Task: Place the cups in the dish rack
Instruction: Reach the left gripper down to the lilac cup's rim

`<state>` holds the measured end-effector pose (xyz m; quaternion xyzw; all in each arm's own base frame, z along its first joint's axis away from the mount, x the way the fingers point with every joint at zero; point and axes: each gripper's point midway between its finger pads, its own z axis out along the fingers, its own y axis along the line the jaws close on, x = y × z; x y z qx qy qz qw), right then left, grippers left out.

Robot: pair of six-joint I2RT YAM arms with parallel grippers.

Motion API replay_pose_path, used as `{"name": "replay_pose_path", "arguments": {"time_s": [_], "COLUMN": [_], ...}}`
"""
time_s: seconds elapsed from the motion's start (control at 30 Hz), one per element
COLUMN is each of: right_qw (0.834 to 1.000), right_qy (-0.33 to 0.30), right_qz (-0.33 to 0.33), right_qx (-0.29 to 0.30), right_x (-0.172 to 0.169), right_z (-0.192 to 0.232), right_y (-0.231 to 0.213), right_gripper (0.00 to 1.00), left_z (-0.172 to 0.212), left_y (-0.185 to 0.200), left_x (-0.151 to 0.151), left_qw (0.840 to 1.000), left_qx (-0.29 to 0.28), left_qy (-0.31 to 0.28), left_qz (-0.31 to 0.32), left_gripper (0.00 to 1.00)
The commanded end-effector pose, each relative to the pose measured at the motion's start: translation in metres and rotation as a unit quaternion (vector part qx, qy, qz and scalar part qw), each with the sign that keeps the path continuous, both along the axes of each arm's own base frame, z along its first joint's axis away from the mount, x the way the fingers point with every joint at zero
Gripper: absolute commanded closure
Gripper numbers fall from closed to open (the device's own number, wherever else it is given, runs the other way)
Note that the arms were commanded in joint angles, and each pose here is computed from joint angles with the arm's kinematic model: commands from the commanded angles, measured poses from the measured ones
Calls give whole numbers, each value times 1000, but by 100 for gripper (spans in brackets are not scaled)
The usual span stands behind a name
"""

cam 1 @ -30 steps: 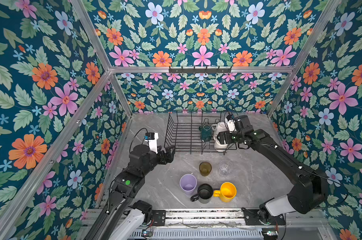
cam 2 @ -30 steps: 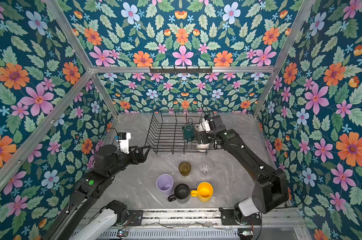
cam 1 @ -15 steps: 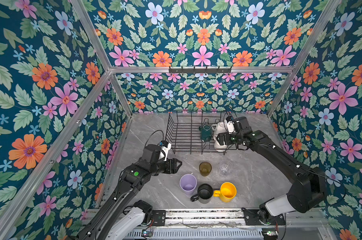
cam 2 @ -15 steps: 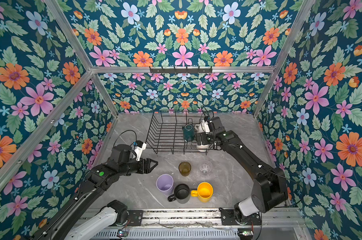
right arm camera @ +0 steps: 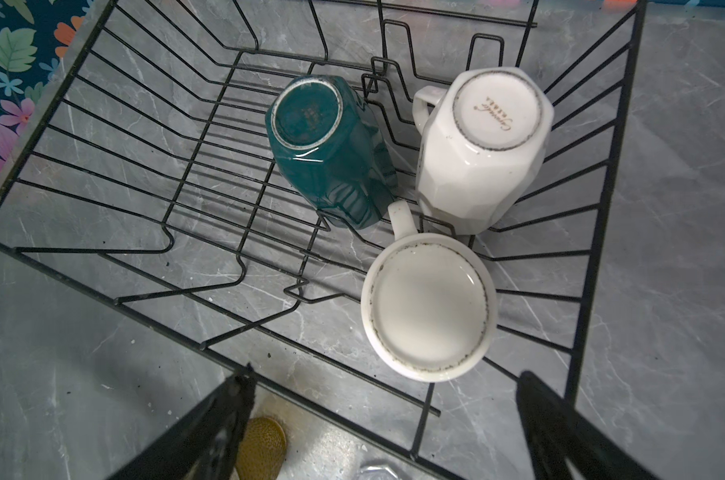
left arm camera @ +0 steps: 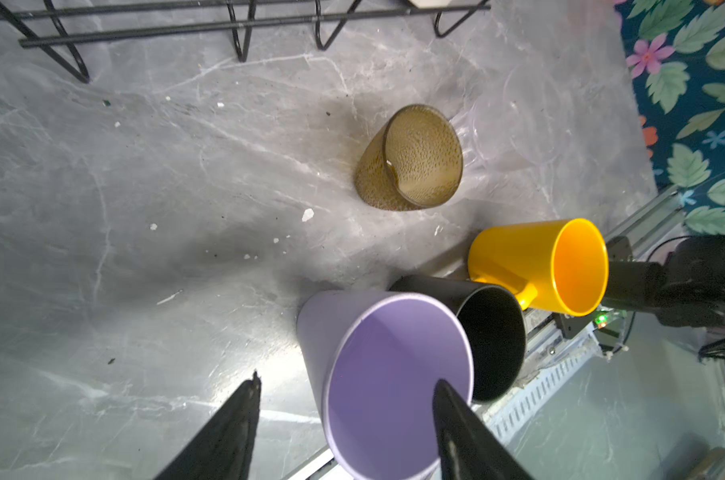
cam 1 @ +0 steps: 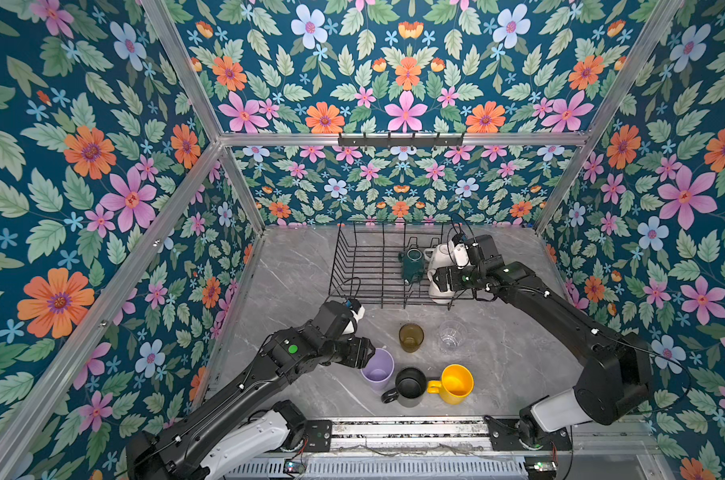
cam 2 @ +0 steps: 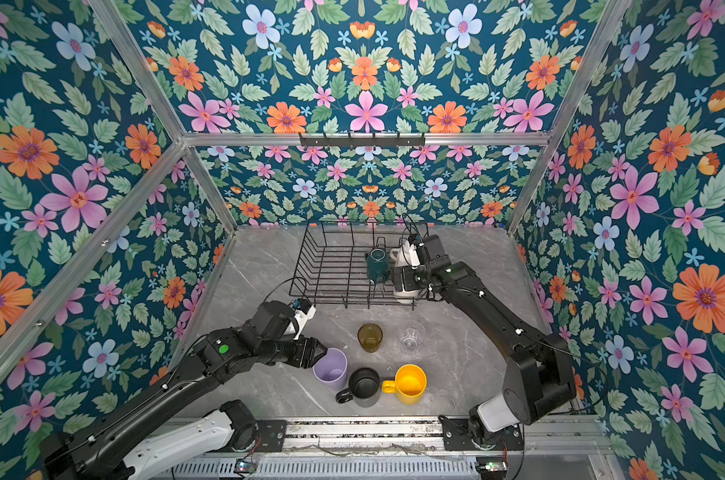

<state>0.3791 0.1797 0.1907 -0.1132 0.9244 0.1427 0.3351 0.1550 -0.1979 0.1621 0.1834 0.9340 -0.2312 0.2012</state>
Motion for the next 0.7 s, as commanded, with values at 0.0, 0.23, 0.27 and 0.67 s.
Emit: {"name": "replay_pose_path", "arguments": {"time_s": [0.0, 0.23, 0.27, 0.67], "right_qw": [1000, 1000, 1000, 1000], "right_qy": [-2, 0, 0, 2], "right_qz": [-1, 0, 0, 3], "right_qx": [10, 8, 7, 4], "right_x": [2, -1, -1, -4], "right_z": [2, -1, -1, -6], "right_y": [3, 3, 3, 2], "right_gripper": [1, 1, 1, 1], "left_z": [-12, -30, -33, -40], "left_y": [7, 1, 2, -1], "left_x": [-1, -2, -2, 8], "left_qw": [999, 996, 996, 992], "left_qx": [44, 86, 91, 124], "left_qy": [7, 21, 23, 24], "left_qz": [7, -9, -9, -5], "left_gripper": [34, 39, 41, 73]}}
